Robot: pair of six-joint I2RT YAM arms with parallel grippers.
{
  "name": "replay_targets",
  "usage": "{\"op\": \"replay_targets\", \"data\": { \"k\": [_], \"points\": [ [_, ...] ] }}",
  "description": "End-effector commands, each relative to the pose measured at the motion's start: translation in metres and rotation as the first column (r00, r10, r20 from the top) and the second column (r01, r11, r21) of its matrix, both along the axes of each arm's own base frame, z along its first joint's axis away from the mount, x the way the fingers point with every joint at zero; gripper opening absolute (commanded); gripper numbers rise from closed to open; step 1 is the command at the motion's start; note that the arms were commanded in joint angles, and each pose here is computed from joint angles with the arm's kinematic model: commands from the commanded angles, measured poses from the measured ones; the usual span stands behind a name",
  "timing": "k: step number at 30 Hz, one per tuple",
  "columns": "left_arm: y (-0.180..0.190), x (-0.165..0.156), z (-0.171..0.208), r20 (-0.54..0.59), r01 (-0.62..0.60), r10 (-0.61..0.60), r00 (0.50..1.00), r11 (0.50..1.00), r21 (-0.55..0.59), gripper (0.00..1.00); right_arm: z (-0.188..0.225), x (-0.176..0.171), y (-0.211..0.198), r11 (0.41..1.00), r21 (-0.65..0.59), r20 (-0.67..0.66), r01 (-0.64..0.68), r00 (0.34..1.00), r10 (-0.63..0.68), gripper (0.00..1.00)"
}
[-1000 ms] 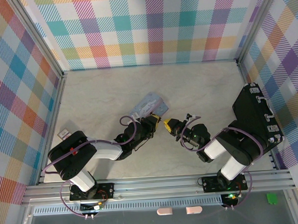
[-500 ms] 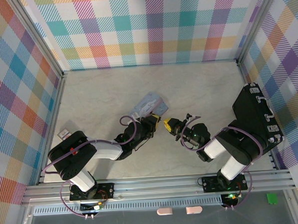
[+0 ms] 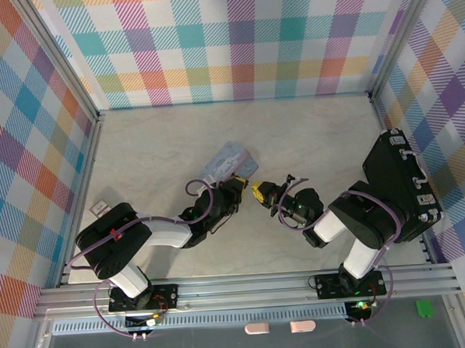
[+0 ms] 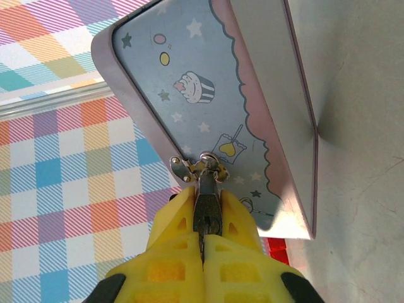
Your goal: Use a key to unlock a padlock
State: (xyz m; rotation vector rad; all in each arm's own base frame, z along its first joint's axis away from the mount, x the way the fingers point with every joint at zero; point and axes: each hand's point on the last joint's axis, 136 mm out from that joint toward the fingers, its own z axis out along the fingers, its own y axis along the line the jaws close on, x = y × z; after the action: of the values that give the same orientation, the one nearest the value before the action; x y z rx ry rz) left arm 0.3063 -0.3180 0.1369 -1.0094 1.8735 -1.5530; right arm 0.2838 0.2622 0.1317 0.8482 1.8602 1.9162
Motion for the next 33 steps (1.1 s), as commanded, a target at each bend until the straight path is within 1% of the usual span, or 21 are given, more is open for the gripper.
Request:
{"op": "replay_targets", "data": {
  "k": [1,3,6,8,10,12,15,19,23,27,33],
  "points": [
    [-0.054,-0.035,0.093,0.196,0.273,-0.230,0.953,0.934,-0.231,0.00,-0.042,-0.001,-0.013,0.994,-0.109,-0.091,-0.016,0.996,0.006,0.00],
    [-0.055,-0.036,0.093,0.196,0.276,-0.233,0.952,0.933,-0.230,0.00,-0.045,0.001,-0.016,0.994,-0.110,-0.097,-0.023,0.995,0.012,0.00],
    [-0.059,-0.036,0.096,0.205,0.293,-0.247,0.947,0.926,-0.237,0.00,-0.037,0.004,-0.003,0.991,-0.103,-0.060,-0.079,0.996,0.073,0.00],
    [-0.064,-0.035,0.099,0.210,0.306,-0.258,0.943,0.920,-0.243,0.00,-0.028,0.006,0.002,0.989,-0.110,-0.010,-0.097,0.995,0.096,0.00],
    [-0.067,-0.036,0.101,0.213,0.316,-0.266,0.940,0.915,-0.252,0.00,-0.018,0.009,0.008,0.981,-0.153,0.074,-0.119,0.989,0.132,0.00],
    [-0.068,-0.036,0.101,0.212,0.320,-0.270,0.939,0.912,-0.256,0.00,-0.014,0.008,0.011,0.973,-0.189,0.122,-0.135,0.980,0.160,0.00],
    [-0.068,-0.037,0.104,0.217,0.323,-0.271,0.938,0.911,-0.256,0.00,-0.009,0.007,0.015,0.970,-0.185,0.167,-0.155,0.968,0.187,0.00],
    [-0.067,-0.037,0.110,0.239,0.327,-0.267,0.934,0.908,-0.261,0.00,-0.013,0.008,0.020,0.966,-0.184,0.158,-0.183,0.964,0.213,0.00],
    [-0.067,-0.038,0.111,0.241,0.331,-0.270,0.932,0.906,-0.263,0.00,-0.012,0.009,0.022,0.961,-0.194,0.179,-0.197,0.956,0.232,0.00],
    [-0.067,-0.039,0.113,0.247,0.337,-0.274,0.930,0.903,-0.266,0.00,-0.014,0.011,0.020,0.949,-0.227,0.205,-0.219,0.942,0.266,0.00],
    [-0.069,-0.039,0.115,0.254,0.344,-0.278,0.926,0.899,-0.272,0.00,-0.011,0.005,0.027,0.929,-0.258,0.224,-0.266,0.919,0.325,0.00]
  ]
}}
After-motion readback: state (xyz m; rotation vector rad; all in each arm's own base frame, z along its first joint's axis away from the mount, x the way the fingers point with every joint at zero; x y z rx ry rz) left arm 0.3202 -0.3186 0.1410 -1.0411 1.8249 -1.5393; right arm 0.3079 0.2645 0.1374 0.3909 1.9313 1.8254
